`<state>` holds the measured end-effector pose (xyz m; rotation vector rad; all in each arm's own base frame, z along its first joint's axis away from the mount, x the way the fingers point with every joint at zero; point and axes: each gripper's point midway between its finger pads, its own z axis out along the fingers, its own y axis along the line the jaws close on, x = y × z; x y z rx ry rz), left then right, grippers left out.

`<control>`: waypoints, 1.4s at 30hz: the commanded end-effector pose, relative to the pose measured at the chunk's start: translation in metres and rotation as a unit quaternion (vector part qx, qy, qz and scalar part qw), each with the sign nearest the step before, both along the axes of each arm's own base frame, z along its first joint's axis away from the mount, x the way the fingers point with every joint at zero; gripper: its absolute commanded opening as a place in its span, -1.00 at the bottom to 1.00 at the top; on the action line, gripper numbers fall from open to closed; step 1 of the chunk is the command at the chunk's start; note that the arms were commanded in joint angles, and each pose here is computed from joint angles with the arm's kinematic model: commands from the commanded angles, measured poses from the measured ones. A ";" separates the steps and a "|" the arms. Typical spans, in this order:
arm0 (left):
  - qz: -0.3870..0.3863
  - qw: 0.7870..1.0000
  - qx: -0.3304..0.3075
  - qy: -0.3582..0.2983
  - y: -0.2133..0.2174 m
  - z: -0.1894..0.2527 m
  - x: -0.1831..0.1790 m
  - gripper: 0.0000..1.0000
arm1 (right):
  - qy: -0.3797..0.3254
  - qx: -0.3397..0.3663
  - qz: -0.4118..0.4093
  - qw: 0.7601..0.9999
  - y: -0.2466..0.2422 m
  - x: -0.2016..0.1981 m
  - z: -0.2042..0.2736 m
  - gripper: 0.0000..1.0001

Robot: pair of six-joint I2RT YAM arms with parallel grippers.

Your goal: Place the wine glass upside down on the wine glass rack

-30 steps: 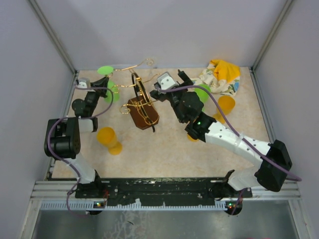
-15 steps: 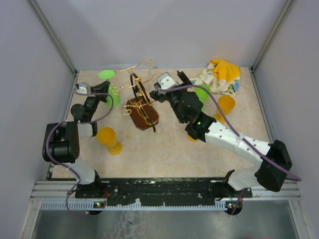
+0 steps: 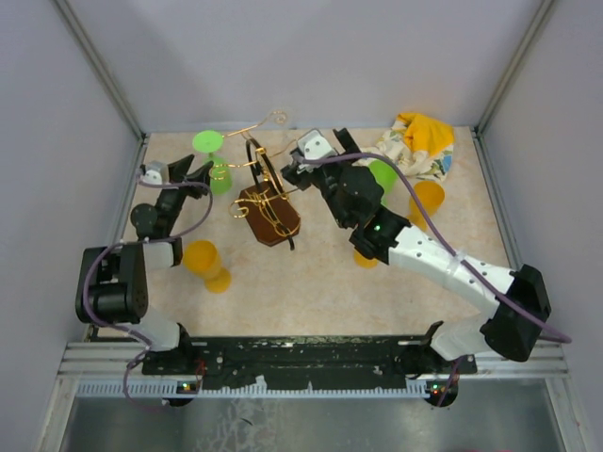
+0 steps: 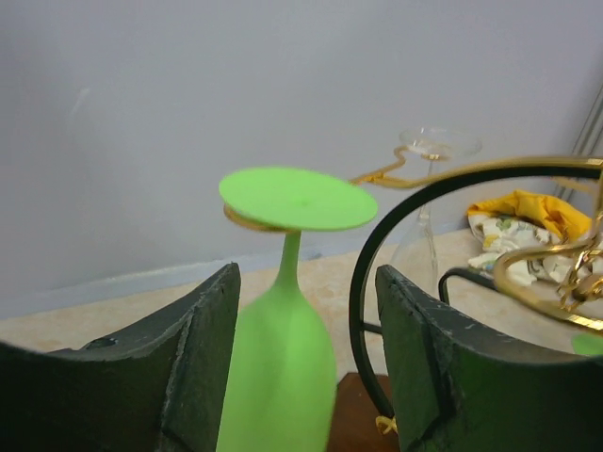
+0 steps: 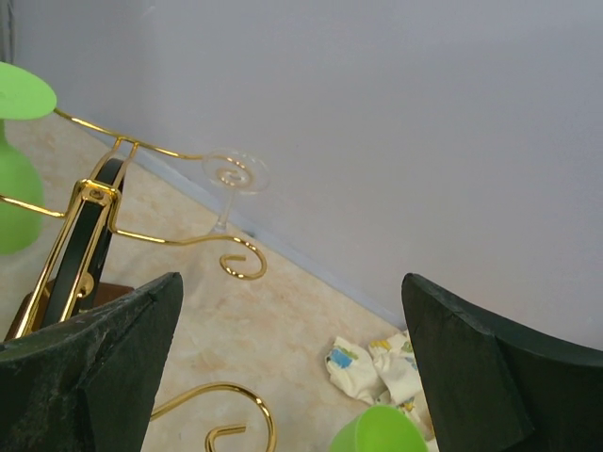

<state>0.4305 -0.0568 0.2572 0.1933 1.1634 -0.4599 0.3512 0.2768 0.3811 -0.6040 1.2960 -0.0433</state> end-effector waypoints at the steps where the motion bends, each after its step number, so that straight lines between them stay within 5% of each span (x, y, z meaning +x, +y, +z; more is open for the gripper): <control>1: 0.032 0.999 0.010 -0.029 0.008 0.031 -0.016 0.31 | -0.004 0.044 -0.002 0.999 -0.004 -0.001 0.033 0.99; 10: 0.093 0.995 0.010 0.014 0.027 0.056 -0.037 0.38 | 0.061 0.080 -0.058 0.993 -0.030 0.019 0.046 0.99; 16: 0.121 0.991 0.001 0.064 0.037 0.093 -0.040 0.38 | 0.155 0.132 -0.139 0.969 -0.102 0.062 0.034 0.99; 29: 0.022 0.984 -0.059 0.170 0.004 0.139 -0.035 0.26 | 0.342 0.126 -0.245 0.898 -0.208 0.087 -0.079 0.88; 42: -0.002 0.983 -0.046 0.176 -0.017 0.154 -0.049 0.26 | 0.400 0.102 -0.238 0.879 -0.211 0.105 -0.149 0.17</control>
